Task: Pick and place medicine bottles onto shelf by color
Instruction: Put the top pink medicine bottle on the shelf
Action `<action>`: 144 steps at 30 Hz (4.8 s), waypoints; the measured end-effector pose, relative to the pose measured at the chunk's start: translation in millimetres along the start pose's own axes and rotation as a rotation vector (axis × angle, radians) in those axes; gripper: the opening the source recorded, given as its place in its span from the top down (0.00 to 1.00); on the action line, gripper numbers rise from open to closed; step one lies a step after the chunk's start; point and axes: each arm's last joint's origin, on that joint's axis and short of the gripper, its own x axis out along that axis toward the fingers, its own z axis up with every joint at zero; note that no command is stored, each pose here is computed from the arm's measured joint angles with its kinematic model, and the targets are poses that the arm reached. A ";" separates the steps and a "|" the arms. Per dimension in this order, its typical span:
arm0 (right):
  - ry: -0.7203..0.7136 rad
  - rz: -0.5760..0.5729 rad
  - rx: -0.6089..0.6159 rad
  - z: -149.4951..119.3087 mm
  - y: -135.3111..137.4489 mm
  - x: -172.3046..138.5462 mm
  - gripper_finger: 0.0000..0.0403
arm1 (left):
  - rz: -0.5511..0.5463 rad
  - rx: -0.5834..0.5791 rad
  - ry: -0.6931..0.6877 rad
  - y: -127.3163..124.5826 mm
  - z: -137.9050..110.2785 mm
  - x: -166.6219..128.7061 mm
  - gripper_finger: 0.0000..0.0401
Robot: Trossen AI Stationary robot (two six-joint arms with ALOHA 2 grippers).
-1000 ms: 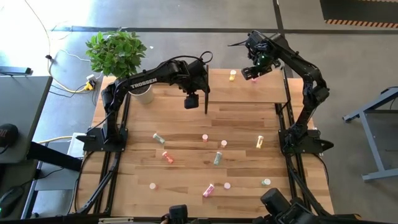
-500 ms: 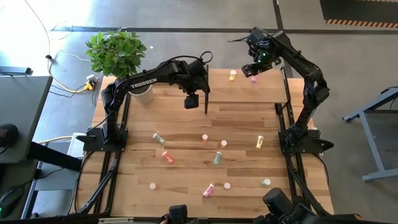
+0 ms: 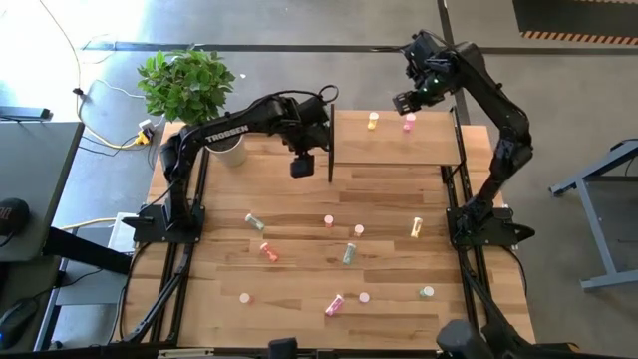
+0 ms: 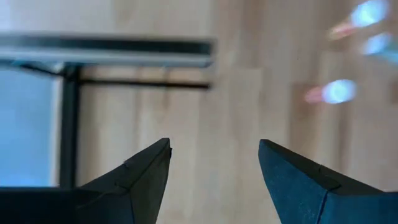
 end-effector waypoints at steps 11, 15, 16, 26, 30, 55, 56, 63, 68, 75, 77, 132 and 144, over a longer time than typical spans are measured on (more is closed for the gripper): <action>-0.148 0.023 -0.018 -38.9 27.1 -49.3 0.60 | -0.176 -0.007 -0.112 -25.2 -26.8 3.0 0.41; -0.183 0.043 -0.014 -51.5 37.2 -61.3 0.60 | -0.164 -0.023 -0.186 -39.4 -41.4 6.4 0.41; -0.188 0.053 -0.017 -54.5 40.2 -63.7 0.60 | -0.165 -0.027 -0.198 -43.3 -45.7 7.1 0.41; -0.221 0.067 -0.062 -70.3 62.8 -72.3 0.60 | -0.201 -0.018 -0.366 -88.9 -73.2 35.1 0.41; -0.221 0.072 -0.075 -72.0 65.4 -72.9 0.60 | -0.231 -0.023 -0.419 -106.7 -82.1 54.3 0.41; -0.418 0.429 -0.133 -88.7 52.7 -119.1 0.60 | -0.159 -0.214 -0.652 -152.2 -127.0 107.3 0.41; -0.453 0.459 -0.136 -89.8 52.2 -124.4 0.60 | -0.164 -0.220 -0.655 -153.1 -128.9 108.6 0.41; -0.590 0.526 -0.167 -104.2 49.3 -147.5 0.60 | -0.159 -0.232 -0.652 -156.2 -128.8 126.0 0.41; -0.581 0.524 -0.186 -111.1 49.1 -149.7 0.60 | -0.145 -0.285 -0.667 -160.3 -126.5 146.1 0.41; -0.572 0.518 -0.190 -111.9 49.6 -149.0 0.60 | -0.122 -0.296 -0.644 -169.5 -128.3 175.7 0.41; -0.572 0.518 -0.190 -111.9 49.6 -149.0 0.60 | -0.122 -0.300 -0.656 -171.8 -128.3 180.1 0.41; -0.531 0.513 -0.155 -113.9 48.6 -146.8 0.60 | 0.012 -0.282 -0.683 -174.5 -106.1 214.2 0.68; -0.531 0.513 -0.154 -113.9 48.5 -146.8 0.60 | 0.008 -0.282 -0.685 -174.5 -105.9 214.0 0.78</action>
